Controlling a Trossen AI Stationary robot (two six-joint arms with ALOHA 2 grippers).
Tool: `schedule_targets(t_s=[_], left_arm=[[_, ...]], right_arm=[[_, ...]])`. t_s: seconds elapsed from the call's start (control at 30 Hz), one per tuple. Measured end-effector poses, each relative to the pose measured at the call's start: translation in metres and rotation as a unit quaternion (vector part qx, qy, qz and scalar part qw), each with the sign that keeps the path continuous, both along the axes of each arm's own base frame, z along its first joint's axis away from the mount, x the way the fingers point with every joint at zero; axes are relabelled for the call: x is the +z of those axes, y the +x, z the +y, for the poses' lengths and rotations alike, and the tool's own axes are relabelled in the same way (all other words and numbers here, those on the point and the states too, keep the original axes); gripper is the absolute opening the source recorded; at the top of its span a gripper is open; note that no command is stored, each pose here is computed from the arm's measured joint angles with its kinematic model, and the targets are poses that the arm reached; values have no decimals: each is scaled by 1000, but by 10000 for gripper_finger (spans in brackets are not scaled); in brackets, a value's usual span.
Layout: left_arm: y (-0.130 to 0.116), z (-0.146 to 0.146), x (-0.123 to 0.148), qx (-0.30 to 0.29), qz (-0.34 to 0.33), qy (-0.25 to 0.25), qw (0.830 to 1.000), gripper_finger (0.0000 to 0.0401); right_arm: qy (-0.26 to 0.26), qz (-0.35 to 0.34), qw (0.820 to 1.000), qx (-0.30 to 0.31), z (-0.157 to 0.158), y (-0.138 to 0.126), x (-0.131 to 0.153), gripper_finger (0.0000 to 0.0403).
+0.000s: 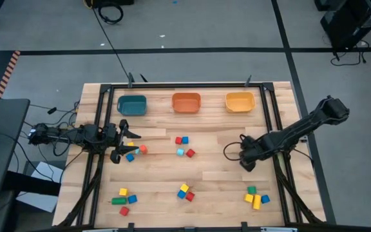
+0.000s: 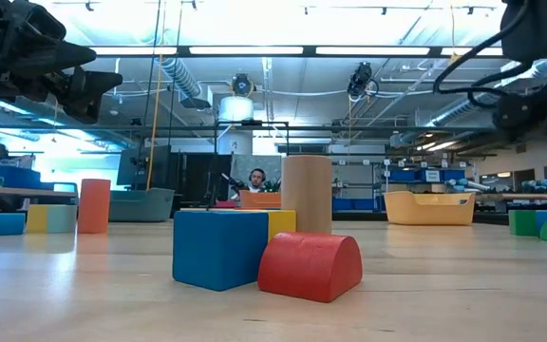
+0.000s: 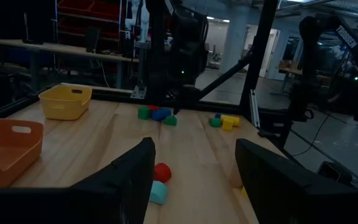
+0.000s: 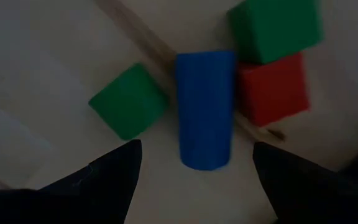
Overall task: Sort blocks by size
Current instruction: Put the blue cylindrical block into the orange bin
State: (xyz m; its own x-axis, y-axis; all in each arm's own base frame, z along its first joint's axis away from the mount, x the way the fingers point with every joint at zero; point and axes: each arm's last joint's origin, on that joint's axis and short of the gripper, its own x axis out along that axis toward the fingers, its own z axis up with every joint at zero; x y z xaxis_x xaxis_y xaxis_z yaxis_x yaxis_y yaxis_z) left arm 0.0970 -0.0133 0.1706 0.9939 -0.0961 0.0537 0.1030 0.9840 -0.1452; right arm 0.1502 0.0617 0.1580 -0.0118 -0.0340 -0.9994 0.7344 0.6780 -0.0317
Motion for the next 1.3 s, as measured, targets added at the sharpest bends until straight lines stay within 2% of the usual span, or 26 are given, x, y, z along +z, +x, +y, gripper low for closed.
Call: schedule_targets(t_s=[0.13,0.37,0.63,0.87,1.07,1.3], left_arm=[[0,0,0,0,0,0,1000,231],[0,0,0,0,0,0,1000,231],[0,0,0,0,0,0,1000,231],[0,0,0,0,0,0,1000,231],[0,0,0,0,0,0,1000,231],[0,0,0,0,0,0,1000,231]], right_arm=[[4,-12,1000,-9,-2,-2,-12,322],[-25,-19,999,-14,-6,-5,-18,302],[-26,-34,999,-15,-6,-3,-18,229],[-2,-29,999,-16,-4,-2,-18,149],[2,-31,999,-28,-2,2,-10,148],[-24,-23,999,-10,2,14,32,154]])
